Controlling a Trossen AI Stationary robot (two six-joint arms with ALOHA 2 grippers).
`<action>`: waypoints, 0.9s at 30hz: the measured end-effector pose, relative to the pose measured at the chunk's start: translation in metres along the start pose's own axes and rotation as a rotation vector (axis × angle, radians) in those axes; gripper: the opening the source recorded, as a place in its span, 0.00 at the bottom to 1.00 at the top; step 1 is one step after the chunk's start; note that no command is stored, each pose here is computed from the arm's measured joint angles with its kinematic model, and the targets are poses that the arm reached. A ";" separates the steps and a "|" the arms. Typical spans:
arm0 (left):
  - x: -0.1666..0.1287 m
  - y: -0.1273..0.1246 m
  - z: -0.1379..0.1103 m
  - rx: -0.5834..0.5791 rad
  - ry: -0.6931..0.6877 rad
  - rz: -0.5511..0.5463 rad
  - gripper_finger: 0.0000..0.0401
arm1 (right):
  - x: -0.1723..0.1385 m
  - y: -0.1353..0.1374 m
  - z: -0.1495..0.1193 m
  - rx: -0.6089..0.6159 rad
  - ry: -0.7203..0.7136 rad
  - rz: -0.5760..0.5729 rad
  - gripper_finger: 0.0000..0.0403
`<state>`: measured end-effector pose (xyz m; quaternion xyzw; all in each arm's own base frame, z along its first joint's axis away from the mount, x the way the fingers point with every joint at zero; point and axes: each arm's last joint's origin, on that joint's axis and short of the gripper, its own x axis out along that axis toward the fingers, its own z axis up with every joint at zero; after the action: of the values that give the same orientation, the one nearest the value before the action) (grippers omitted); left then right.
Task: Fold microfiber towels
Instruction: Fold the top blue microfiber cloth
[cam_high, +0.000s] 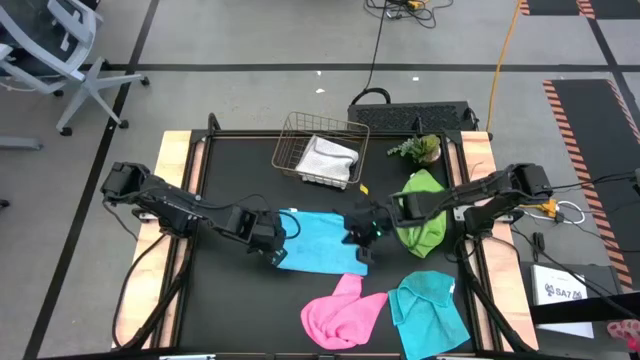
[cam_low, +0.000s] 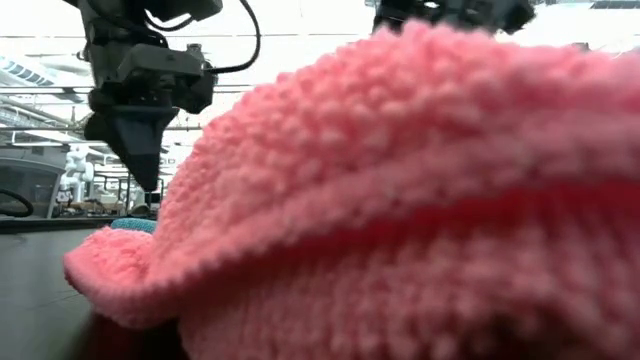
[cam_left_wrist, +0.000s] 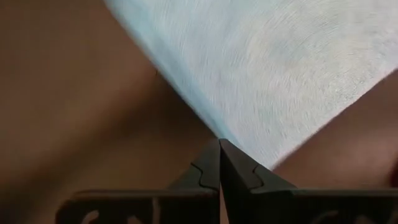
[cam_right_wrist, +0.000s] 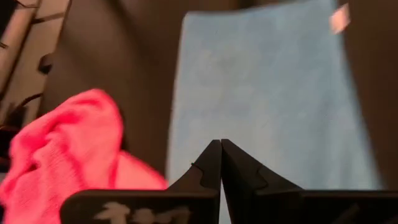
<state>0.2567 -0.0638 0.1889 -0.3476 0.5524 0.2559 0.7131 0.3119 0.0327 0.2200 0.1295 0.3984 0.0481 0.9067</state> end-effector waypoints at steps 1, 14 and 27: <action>0.000 -0.001 -0.003 -0.070 0.024 -0.003 0.01 | -0.002 -0.004 0.005 -0.014 -0.005 -0.012 0.00; -0.003 -0.024 -0.035 -0.380 -0.030 -0.119 0.01 | -0.009 -0.044 0.027 -0.090 -0.033 -0.072 0.00; 0.031 -0.039 -0.051 -0.501 -0.039 -0.094 0.02 | -0.004 -0.051 0.025 -0.125 -0.002 -0.061 0.00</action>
<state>0.2629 -0.1292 0.1598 -0.5338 0.4412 0.3581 0.6263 0.3266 -0.0220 0.2249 0.0603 0.3975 0.0451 0.9145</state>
